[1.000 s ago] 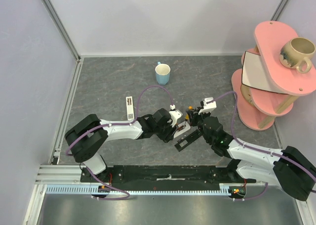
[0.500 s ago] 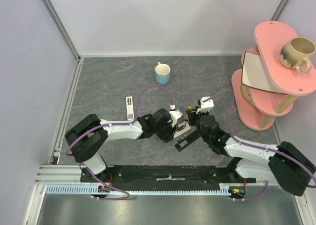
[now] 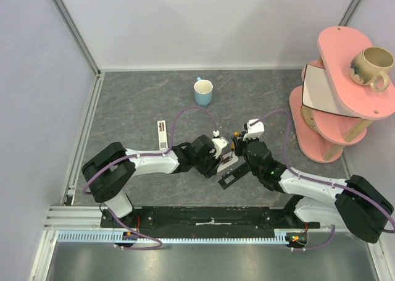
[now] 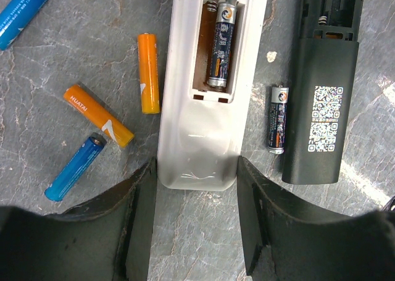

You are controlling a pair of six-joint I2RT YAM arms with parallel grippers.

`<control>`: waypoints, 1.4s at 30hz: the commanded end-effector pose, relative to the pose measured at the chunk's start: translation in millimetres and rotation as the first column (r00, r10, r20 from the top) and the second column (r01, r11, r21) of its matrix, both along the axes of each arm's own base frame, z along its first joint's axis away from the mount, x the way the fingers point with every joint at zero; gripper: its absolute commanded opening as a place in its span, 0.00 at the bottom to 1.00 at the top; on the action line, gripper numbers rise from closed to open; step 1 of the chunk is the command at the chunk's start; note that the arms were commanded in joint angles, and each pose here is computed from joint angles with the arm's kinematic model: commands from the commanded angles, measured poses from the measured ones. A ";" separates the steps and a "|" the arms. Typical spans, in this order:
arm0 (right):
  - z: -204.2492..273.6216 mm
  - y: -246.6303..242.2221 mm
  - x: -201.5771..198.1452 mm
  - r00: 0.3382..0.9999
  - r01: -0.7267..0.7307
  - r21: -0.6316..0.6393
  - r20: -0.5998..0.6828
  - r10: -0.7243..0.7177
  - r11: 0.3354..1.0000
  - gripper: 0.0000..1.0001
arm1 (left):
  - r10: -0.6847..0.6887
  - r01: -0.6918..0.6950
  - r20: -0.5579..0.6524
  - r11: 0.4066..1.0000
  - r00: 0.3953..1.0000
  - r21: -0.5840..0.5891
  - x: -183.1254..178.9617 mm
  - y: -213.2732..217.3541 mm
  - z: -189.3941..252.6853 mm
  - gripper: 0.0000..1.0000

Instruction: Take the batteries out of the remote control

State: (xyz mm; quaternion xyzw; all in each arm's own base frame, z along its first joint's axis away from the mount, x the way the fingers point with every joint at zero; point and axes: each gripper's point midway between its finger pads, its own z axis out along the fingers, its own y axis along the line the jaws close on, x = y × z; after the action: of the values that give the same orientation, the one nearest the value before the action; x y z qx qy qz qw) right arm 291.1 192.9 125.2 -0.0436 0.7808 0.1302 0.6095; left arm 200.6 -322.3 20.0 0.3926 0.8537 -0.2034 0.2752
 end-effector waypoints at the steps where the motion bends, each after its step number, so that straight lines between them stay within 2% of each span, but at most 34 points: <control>1: 12.6 -9.6 9.8 0.999 0.040 -0.091 0.032 -0.037 0.995 0.00 | -0.006 0.007 -0.016 0.994 1.000 0.111 -2.9 19.7 -22.2 0.02; 10: -2.6 7.9 13.7 0.999 -0.052 -0.187 -0.013 0.050 0.981 0.00 | -0.008 0.010 -0.020 0.994 1.000 0.110 -3.5 19.1 -22.0 0.02; 14: -0.8 15.6 9.0 0.995 -0.095 -0.144 -0.002 0.095 0.985 0.00 | -0.010 0.012 -0.019 0.994 1.000 0.113 -3.9 19.3 -22.9 0.02; 18: 23.9 17.3 -0.8 0.988 -0.134 -0.059 0.071 0.138 0.989 0.00 | -0.008 0.010 -0.017 0.994 1.000 0.112 -3.1 19.5 -21.7 0.02; 27: 27.6 27.2 -16.4 0.962 -0.245 -0.028 0.116 0.246 0.969 0.00 | -0.009 0.011 -0.016 0.994 1.000 0.111 -3.7 19.4 -21.1 0.02; 42: 15.1 13.0 -5.0 0.980 -0.150 -0.075 0.122 0.158 0.986 0.00 | -0.012 0.014 -0.019 0.994 1.000 0.108 -4.2 18.8 -20.6 0.02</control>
State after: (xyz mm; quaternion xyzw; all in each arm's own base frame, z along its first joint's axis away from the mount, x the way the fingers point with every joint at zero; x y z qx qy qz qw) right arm 277.8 208.0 130.0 -0.1381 0.7514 0.1634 0.6242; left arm 200.9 -322.8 20.0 0.3930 0.8541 -0.2028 0.2739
